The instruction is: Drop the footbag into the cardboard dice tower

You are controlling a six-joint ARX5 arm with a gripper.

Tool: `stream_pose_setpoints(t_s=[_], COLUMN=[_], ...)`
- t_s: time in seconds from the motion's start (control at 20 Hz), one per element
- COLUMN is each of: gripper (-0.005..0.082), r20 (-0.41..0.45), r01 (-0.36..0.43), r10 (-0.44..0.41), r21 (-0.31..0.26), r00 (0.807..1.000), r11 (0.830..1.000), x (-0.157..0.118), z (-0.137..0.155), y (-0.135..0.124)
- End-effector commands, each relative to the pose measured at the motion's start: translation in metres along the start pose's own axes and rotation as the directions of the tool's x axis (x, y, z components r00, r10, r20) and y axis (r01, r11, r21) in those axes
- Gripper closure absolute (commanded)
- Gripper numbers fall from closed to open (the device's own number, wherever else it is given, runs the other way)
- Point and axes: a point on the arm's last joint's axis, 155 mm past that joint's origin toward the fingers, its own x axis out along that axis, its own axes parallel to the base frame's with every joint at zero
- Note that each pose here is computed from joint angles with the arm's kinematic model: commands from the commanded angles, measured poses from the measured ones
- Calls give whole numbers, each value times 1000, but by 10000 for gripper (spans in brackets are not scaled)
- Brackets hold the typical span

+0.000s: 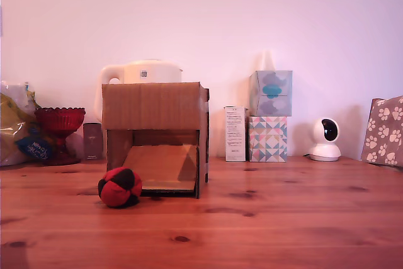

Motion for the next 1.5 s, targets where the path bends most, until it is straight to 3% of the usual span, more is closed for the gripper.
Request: stream_pose_setpoints(t_s=[0.0, 0.35, 0.55, 0.75, 0.9, 1.0, 1.25, 1.45], gripper=[793, 793, 793, 793, 793, 793, 793, 793], r20=[-21, -20, 89, 183, 246, 235, 123, 25], r01=[1, 15, 70, 161, 266, 312, 434, 525], r10=[-1, -15, -67, -147, -241, -285, -421, -526], r21=[4, 3, -30, -67, -76, -89, -99, -109], r00=[1000, 1000, 994, 972, 939, 929, 898, 850], r11=[1000, 1000, 997, 985, 961, 946, 896, 844], x=[2, 2, 0, -14, -28, -31, -18, -2], z=[-10, -9, 20, 59, 89, 97, 94, 75], y=[0, -2, -12, -28, -45, -54, -85, -118])
